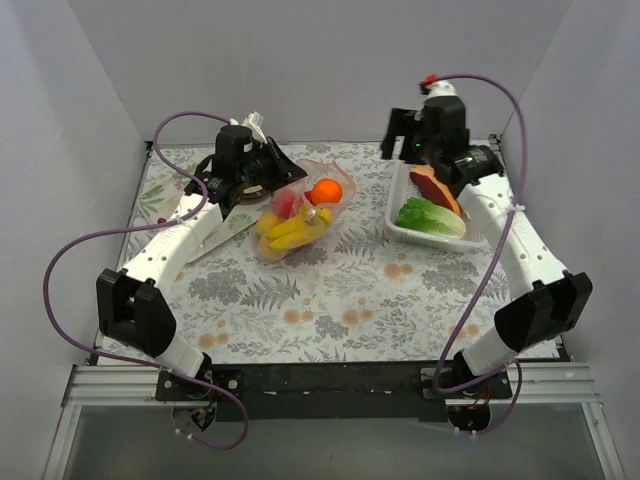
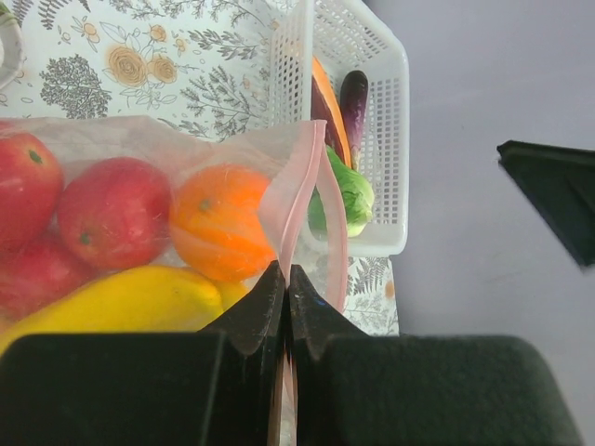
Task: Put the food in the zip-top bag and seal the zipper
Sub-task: Place the fake fruit in the zipper food storage bag, then pick up the fake vegetable from the bin.
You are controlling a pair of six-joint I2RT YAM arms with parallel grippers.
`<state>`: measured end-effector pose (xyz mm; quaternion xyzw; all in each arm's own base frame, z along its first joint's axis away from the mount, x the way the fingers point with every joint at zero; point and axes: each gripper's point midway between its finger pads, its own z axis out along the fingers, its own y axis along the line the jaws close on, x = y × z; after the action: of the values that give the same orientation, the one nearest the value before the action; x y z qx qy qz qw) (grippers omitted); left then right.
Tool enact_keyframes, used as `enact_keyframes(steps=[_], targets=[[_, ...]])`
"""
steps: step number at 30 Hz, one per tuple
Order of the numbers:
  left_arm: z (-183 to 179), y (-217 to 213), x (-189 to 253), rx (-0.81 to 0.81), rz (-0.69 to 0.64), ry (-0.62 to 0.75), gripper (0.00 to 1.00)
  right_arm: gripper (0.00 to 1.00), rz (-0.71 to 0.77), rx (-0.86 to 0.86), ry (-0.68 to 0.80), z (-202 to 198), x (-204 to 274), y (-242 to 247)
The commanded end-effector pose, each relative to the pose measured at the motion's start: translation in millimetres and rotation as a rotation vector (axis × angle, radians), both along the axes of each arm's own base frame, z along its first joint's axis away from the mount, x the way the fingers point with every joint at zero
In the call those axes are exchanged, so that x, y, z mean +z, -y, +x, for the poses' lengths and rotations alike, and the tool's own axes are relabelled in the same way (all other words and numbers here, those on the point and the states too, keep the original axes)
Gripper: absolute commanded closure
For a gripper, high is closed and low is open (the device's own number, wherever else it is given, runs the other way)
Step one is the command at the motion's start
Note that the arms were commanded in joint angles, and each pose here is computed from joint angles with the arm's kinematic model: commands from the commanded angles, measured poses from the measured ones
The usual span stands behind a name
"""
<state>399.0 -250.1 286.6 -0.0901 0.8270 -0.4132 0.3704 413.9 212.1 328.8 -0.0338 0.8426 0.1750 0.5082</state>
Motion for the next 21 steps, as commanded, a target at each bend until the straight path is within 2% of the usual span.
enact_keyframes(steps=[1,2,3,6,9,10,12,13,15,16,21], targets=[[-11.5,-6.2,51.9,-0.004,-0.046,0.127,1.0,0.13,-0.165,-0.274,-0.121,8.3,-46.9,131.7],[-11.8,-5.0,51.7,-0.011,-0.049,0.128,1.0,0.16,-0.151,-0.319,-0.125,16.6,-53.0,154.5],[-12.8,-3.8,51.6,-0.019,-0.054,0.126,1.0,0.22,-0.132,-0.294,-0.143,18.6,-61.5,155.5],[-12.9,-1.9,49.4,-0.028,-0.061,0.123,1.0,0.33,-0.163,-0.347,-0.237,33.3,-98.4,183.1],[-14.2,-1.4,48.3,-0.034,-0.063,0.122,1.0,0.37,-0.207,-0.409,-0.298,54.0,-131.5,211.5],[-14.8,-0.6,48.3,-0.036,-0.066,0.124,1.0,0.39,-0.221,-0.414,-0.343,62.1,-153.5,216.3],[-15.0,-0.6,46.6,-0.038,-0.069,0.12,1.0,0.41,-0.233,-0.44,-0.354,77.5,-154.8,227.1],[-14.7,-0.2,46.3,-0.039,-0.07,0.12,1.0,0.41,-0.25,-0.45,-0.392,85.6,-171.3,229.6],[-14.8,-0.1,44.6,-0.042,-0.066,0.117,1.0,0.42,-0.273,-0.482,-0.363,103.9,-163.7,236.8],[-14.8,-0.1,44.6,-0.042,-0.066,0.117,1.0,0.42,-0.302,-0.492,-0.413,104.9,-180.9,240.0],[-15.9,-2.0,43.3,-0.043,-0.058,0.117,1.0,0.41,-0.414,-0.562,-0.451,119.9,-201.3,261.4]])
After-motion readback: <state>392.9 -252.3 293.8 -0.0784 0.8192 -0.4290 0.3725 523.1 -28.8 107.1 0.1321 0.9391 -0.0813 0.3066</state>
